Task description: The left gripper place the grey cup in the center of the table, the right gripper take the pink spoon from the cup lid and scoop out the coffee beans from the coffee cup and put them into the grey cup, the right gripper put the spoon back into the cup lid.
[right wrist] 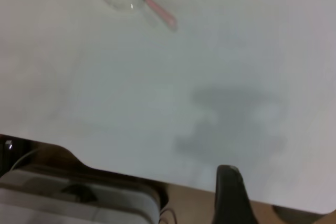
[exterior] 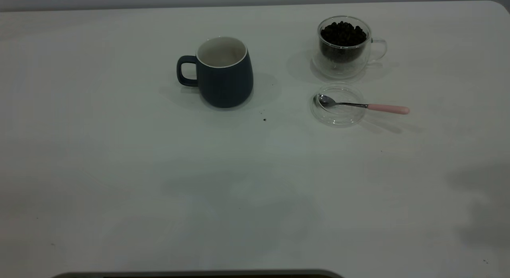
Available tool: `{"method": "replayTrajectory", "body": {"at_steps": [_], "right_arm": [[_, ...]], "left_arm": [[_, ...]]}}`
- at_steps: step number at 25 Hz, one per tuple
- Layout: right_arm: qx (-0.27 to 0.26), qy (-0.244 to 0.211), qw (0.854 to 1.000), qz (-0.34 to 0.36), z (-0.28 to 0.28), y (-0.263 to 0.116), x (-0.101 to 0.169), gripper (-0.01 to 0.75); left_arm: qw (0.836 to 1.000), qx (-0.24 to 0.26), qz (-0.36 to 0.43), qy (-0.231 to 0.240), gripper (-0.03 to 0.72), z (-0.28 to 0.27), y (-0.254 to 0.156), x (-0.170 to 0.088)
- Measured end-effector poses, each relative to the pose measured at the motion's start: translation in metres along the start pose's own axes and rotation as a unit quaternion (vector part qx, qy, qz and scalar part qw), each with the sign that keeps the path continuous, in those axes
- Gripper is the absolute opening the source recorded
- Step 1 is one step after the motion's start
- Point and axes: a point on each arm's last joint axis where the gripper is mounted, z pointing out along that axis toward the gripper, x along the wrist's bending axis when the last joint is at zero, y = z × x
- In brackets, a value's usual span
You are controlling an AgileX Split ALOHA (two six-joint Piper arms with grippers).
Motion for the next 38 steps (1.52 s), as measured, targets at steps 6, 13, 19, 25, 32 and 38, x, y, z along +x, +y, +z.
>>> {"method": "replayTrajectory", "body": {"at_steps": [6,13,19,25,32,38], "right_arm": [[-0.03,-0.006,0.999,-0.009,-0.018,-0.052,0.007,0.519],[-0.071,-0.018,0.997,-0.018,-0.021,-0.13,0.015,0.519],[-0.153,-0.022,0.988,-0.006,-0.027,-0.174,0.022,0.519],[-0.182,-0.022,0.983,0.015,-0.009,-0.192,0.022,0.519],[-0.183,-0.049,0.981,0.03,0.001,-0.193,0.016,0.519],[-0.214,-0.057,0.975,0.038,-0.004,-0.2,0.017,0.519]], "left_arm": [[1.0,0.0,0.0,0.0,0.565,0.0,0.0,0.0],[1.0,0.0,0.0,0.0,0.565,0.0,0.0,0.0],[1.0,0.0,0.0,0.0,0.565,0.0,0.0,0.0],[1.0,0.0,0.0,0.0,0.565,0.0,0.0,0.0],[1.0,0.0,0.0,0.0,0.565,0.0,0.0,0.0],[1.0,0.0,0.0,0.0,0.565,0.0,0.0,0.0]]}}
